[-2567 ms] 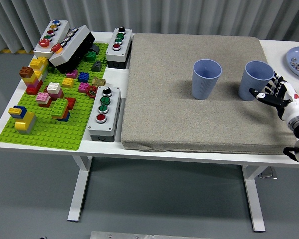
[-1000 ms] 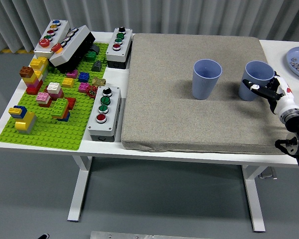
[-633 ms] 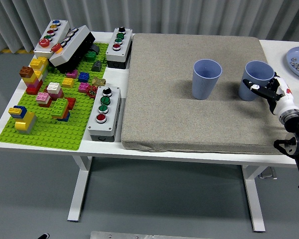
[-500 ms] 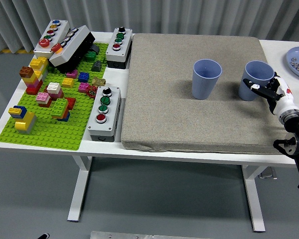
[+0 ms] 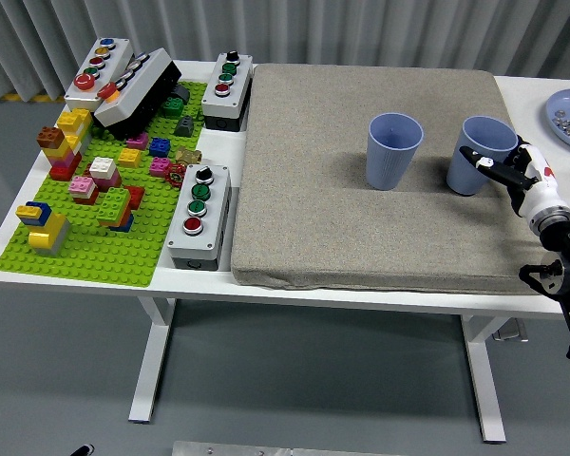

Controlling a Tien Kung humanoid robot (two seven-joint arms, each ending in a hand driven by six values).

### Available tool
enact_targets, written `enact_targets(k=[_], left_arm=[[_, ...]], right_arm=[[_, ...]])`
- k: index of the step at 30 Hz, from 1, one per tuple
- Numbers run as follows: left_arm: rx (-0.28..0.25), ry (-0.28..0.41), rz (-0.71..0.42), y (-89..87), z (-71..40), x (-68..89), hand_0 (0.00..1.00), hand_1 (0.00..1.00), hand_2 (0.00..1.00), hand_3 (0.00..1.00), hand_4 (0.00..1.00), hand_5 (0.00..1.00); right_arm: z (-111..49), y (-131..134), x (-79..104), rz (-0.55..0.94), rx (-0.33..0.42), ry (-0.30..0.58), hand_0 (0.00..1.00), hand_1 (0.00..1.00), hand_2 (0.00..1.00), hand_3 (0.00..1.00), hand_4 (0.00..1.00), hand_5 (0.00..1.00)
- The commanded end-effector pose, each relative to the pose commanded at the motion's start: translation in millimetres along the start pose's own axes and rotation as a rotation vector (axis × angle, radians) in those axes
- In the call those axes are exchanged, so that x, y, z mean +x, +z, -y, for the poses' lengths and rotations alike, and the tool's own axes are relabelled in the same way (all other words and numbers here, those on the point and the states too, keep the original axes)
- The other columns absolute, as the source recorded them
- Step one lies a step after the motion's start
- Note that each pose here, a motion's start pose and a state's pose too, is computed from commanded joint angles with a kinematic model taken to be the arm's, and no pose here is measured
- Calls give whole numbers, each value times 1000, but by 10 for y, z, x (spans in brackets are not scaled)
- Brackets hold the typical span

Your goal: Pick cup pour cup place

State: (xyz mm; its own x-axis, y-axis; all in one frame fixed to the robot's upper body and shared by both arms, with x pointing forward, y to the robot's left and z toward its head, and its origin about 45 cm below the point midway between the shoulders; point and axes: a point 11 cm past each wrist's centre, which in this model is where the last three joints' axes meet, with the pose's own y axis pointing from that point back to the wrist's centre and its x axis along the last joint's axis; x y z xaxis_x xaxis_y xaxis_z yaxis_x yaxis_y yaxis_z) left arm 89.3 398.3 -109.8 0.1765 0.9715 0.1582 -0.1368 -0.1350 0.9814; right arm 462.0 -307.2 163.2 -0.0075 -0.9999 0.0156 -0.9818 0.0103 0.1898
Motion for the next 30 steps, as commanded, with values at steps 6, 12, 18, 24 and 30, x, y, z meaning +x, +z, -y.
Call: enact_targets(k=[6, 12, 18, 24, 30], left_arm=[[2, 0, 0, -7, -1, 4, 806, 752, 818, 721, 520, 998], [3, 1, 0, -18, -1, 11, 806, 752, 818, 721, 522, 998], [8, 2, -1, -43, -2, 15, 806, 752, 818, 722, 519, 998], [10, 2, 0, -56, -2, 19, 807, 752, 818, 722, 519, 998], [12, 2, 1, -71, -3, 26, 805, 752, 818, 722, 518, 998]], right_arm=[[-5, -61, -14, -10, 18, -2, 761, 620, 520, 641, 799, 248], [-17, -223, -36, -60, 65, -8, 761, 621, 520, 640, 809, 275], [-42, -530, -97, -185, 153, -7, 762, 635, 527, 641, 812, 279], [-86, -755, -205, -350, 226, 3, 766, 637, 529, 642, 812, 284], [-120, -868, -317, -550, 270, 3, 767, 639, 530, 644, 807, 281]])
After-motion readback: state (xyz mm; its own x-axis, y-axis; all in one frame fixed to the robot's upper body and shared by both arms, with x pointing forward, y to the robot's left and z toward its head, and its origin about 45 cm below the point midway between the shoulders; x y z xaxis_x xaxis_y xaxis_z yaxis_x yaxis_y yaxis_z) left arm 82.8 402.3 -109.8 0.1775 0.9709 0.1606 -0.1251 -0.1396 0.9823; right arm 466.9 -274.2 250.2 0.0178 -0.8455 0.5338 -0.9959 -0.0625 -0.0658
